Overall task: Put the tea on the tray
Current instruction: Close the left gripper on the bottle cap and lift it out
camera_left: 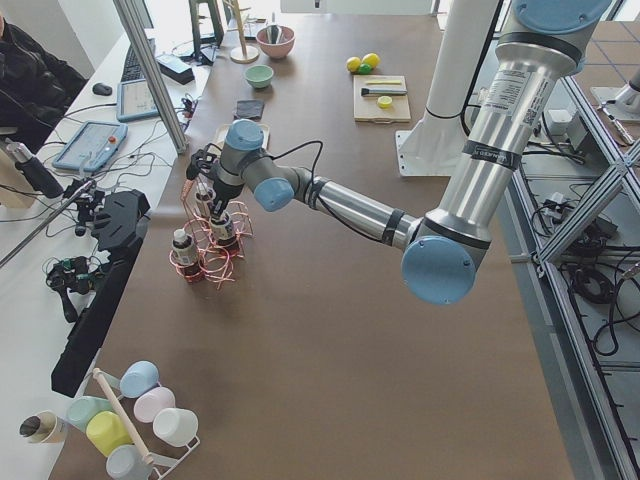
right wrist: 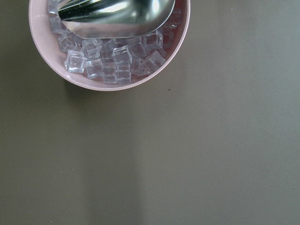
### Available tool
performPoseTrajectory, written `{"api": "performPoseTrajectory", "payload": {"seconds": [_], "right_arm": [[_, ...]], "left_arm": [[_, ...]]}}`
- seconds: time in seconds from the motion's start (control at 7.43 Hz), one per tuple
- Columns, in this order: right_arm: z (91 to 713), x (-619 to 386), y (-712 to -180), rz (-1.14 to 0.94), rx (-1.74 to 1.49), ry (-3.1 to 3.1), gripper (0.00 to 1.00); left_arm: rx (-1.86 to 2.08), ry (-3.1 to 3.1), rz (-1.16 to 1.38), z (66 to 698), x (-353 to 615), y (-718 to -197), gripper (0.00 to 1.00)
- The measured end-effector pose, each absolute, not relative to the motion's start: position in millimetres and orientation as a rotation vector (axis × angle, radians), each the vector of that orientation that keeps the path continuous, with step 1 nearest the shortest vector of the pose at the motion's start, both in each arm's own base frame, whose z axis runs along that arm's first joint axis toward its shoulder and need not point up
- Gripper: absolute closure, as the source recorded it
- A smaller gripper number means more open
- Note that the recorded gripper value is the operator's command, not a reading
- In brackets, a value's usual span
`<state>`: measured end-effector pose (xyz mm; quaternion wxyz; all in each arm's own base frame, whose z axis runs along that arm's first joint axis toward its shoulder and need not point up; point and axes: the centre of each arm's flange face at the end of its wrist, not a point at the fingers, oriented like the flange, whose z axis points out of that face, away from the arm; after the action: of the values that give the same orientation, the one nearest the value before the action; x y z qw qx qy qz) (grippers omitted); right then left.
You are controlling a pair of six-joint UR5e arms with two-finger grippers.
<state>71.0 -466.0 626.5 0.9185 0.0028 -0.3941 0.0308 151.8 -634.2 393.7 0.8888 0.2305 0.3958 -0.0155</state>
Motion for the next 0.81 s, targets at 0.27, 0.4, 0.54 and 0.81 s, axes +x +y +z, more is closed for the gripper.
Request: {"api": "performPoseTrajectory", "payload": {"seconds": [0.27, 0.4, 0.54, 0.81], "right_arm": [[626, 71, -467, 0.063, 0.006, -0.811, 0.0], [626, 71, -468, 0.063, 0.007, -0.811, 0.0], [625, 71, -469, 0.063, 0.008, -0.812, 0.0], [625, 70, -469, 0.062, 0.008, -0.814, 0.0]], "left_arm": [[0.461, 0.844, -0.024, 372, 118, -646, 1.0], [0.463, 0.837, -0.015, 360, 104, -648, 1.0], [0.463, 0.827, -0.013, 345, 92, -645, 1.0], [0.467, 0.791, -0.007, 313, 60, -636, 1.0]]}}
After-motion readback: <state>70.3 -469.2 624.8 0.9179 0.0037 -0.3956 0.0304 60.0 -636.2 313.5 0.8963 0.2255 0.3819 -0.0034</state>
